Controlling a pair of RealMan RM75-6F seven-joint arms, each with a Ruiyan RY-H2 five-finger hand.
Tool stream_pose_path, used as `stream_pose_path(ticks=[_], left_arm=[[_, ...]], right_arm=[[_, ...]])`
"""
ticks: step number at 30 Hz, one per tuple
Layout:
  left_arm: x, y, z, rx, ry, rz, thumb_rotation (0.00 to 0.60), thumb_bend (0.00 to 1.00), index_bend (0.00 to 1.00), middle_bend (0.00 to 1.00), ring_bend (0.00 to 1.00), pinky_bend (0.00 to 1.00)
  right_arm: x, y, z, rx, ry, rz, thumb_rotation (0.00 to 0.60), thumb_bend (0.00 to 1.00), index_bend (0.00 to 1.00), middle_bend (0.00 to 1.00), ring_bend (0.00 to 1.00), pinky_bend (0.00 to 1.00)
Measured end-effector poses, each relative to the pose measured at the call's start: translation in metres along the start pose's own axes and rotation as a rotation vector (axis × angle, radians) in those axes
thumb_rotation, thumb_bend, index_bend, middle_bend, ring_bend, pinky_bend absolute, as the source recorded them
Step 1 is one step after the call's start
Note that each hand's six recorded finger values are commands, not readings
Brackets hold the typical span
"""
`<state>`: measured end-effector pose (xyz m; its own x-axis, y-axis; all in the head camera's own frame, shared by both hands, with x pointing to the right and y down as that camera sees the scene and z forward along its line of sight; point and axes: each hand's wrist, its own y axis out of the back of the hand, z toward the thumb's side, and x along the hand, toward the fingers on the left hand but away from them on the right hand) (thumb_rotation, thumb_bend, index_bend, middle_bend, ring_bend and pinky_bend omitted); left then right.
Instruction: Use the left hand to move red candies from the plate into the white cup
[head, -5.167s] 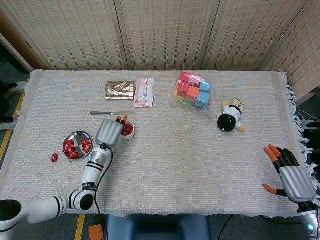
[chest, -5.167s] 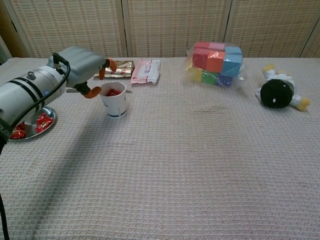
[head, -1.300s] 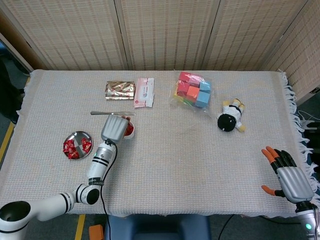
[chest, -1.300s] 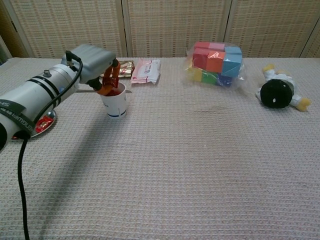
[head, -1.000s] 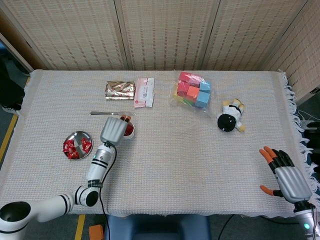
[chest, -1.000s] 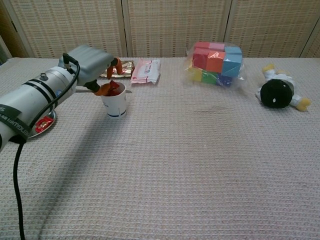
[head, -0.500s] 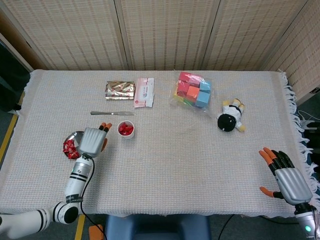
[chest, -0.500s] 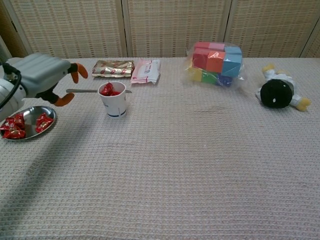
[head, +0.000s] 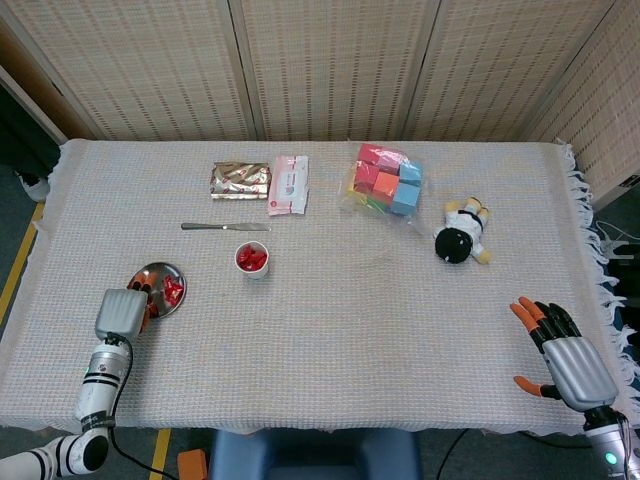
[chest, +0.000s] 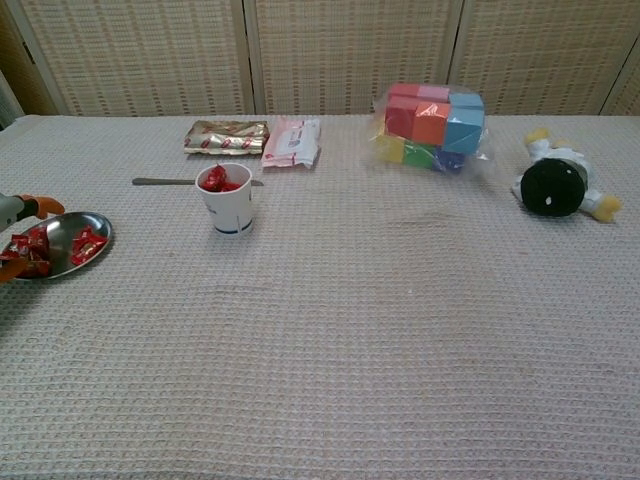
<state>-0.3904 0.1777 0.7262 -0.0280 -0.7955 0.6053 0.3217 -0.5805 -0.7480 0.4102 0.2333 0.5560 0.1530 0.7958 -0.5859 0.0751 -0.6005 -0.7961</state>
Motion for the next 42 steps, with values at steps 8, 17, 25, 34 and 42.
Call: stream_pose_path(ticks=[8,17,25,34,42], left_arm=[[0.010,-0.010,-0.004,0.035,0.019,-0.042,0.600,0.44,0.20,0.23,0.72,1.00],[0.016,-0.012,-0.006,0.057,0.032,-0.061,0.600,0.44,0.27,0.30,0.72,1.00],[0.016,-0.013,-0.004,0.082,0.028,-0.051,0.600,0.44,0.40,0.43,0.72,1.00],[0.017,-0.015,-0.001,0.099,0.021,-0.036,0.600,0.44,0.49,0.52,0.72,1.00],[0.019,-0.013,0.000,0.100,0.021,-0.012,0.600,0.46,0.58,0.62,0.72,1.00]], right_arm=[[0.001,0.000,-0.001,0.002,-0.006,-0.001,0.600,0.05,0.00,0.00,0.00,0.00],[0.001,0.001,-0.002,0.002,-0.009,-0.003,0.600,0.05,0.00,0.00,0.00,0.00],[0.002,0.001,-0.002,0.003,-0.011,-0.004,0.600,0.05,0.00,0.00,0.00,0.00],[0.001,0.000,-0.002,0.004,-0.015,-0.001,0.600,0.05,0.00,0.00,0.00,0.00],[0.001,0.000,-0.002,0.005,-0.017,0.000,0.600,0.05,0.00,0.00,0.00,0.00]])
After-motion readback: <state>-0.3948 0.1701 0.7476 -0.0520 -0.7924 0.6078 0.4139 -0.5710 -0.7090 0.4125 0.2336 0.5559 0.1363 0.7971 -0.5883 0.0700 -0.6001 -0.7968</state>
